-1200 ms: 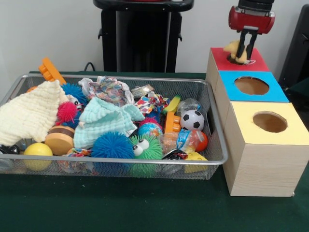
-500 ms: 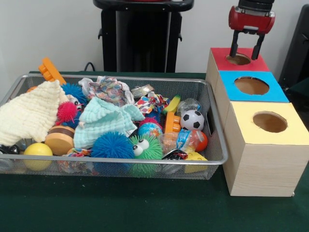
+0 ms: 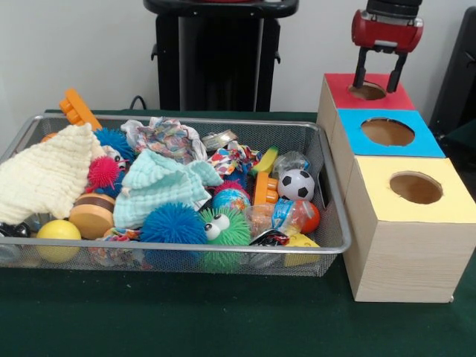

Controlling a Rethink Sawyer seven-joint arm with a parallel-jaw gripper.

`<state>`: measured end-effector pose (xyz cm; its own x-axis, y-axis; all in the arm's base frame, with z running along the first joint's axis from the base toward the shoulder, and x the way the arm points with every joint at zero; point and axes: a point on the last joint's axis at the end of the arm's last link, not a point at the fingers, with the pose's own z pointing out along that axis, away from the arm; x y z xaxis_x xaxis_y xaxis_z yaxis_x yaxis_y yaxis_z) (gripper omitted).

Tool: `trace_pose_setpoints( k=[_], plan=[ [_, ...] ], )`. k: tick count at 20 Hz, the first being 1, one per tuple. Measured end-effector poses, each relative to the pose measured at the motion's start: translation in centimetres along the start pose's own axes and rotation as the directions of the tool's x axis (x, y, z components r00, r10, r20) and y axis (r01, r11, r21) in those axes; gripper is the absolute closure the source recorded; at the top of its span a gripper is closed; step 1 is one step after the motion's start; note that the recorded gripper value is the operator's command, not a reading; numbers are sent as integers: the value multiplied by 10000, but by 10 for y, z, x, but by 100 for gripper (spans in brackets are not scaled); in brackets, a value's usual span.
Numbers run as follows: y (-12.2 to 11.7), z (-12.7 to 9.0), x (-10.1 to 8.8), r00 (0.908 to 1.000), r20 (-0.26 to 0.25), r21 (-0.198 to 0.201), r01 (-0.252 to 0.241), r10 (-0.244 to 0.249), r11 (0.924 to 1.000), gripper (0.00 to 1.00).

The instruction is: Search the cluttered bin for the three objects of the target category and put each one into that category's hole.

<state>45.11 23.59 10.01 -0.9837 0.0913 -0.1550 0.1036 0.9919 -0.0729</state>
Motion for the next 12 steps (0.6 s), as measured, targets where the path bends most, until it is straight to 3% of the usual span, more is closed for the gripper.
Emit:
trace_pose_setpoints(
  k=[4,12],
  plan=[
    [-12,3,-12,9992,-71,-113,-399,398,9991,0],
    [-62,-4,-51,9891,-58,-244,-1469,1468,9888,0]
  ],
)
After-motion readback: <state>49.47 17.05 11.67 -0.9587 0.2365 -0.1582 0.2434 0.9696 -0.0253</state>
